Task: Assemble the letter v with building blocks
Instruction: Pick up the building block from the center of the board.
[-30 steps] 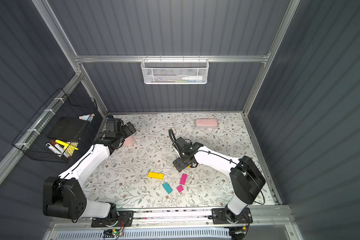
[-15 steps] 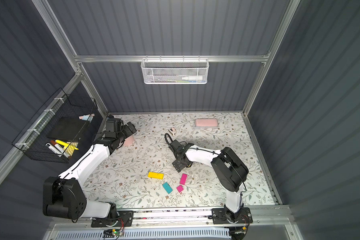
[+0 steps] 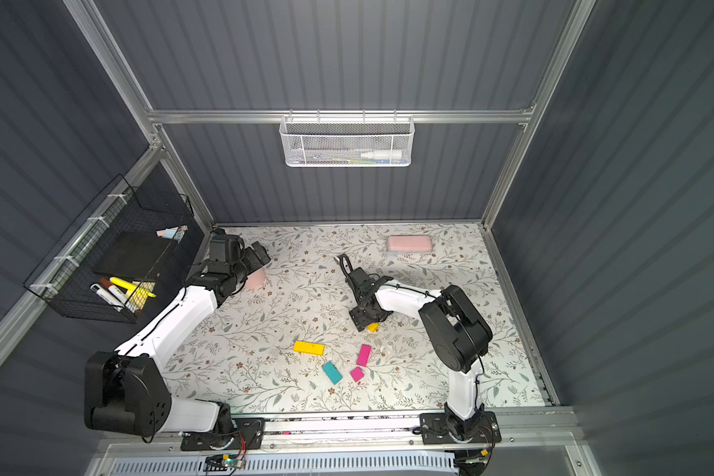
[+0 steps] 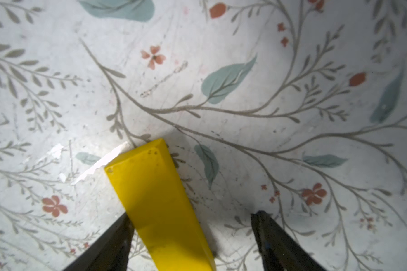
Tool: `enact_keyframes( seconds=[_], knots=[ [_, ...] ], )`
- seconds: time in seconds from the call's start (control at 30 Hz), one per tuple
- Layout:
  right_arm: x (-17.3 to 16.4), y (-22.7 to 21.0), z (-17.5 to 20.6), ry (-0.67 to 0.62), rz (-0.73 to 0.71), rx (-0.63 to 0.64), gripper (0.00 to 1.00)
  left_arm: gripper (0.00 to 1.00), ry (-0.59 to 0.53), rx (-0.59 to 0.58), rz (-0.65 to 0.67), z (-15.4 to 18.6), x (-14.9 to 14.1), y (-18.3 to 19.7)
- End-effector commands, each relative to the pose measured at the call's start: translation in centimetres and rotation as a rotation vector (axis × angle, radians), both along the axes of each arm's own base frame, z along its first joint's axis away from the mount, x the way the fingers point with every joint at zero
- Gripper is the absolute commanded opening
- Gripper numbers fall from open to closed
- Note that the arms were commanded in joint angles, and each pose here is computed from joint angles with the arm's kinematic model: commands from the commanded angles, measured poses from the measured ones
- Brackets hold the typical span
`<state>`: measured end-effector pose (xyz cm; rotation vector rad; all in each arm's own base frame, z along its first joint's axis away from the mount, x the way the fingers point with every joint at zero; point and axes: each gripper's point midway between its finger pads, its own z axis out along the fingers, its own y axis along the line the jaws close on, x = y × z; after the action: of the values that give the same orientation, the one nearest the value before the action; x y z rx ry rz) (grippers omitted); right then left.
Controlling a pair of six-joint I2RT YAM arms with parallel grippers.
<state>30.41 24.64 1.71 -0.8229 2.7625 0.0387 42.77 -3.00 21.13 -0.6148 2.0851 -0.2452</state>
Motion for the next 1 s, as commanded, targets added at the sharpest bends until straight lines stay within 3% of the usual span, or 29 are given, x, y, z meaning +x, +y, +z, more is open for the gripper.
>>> enact_keyframes(
  seconds=[0.0, 0.1, 0.37, 0.43, 0.77, 0.97],
  knots=[
    [-1.3, -0.2, -1.2, 0.065, 0.014, -0.017, 0.73, 0.99, -0.008, 0.017, 0.017, 0.6, -0.7, 0.6],
    [-1.4, 0.1, -1.5, 0.080, 0.016, -0.007, 0.63, 1.00, -0.010, 0.017, 0.017, 0.7, -0.7, 0.6],
    [-1.2, 0.0, -1.6, 0.089, 0.015, -0.030, 0.23, 0.99, -0.014, 0.021, 0.025, 0.9, -0.9, 0.8],
    [-1.0, 0.1, -1.2, 0.079, 0.021, -0.026, 0.19, 1.00, -0.017, 0.022, 0.032, 1.0, -0.9, 0.9],
    [0.4, 2.6, 2.5, -0.033, 0.151, -0.027, 0.17, 1.00, -0.022, 0.020, 0.061, 1.2, -1.0, 1.6],
    [0.6, 5.5, 3.9, -0.066, 0.265, 0.012, 0.18, 1.00, -0.029, 0.034, 0.169, 1.6, -1.6, 4.6]
  ],
)
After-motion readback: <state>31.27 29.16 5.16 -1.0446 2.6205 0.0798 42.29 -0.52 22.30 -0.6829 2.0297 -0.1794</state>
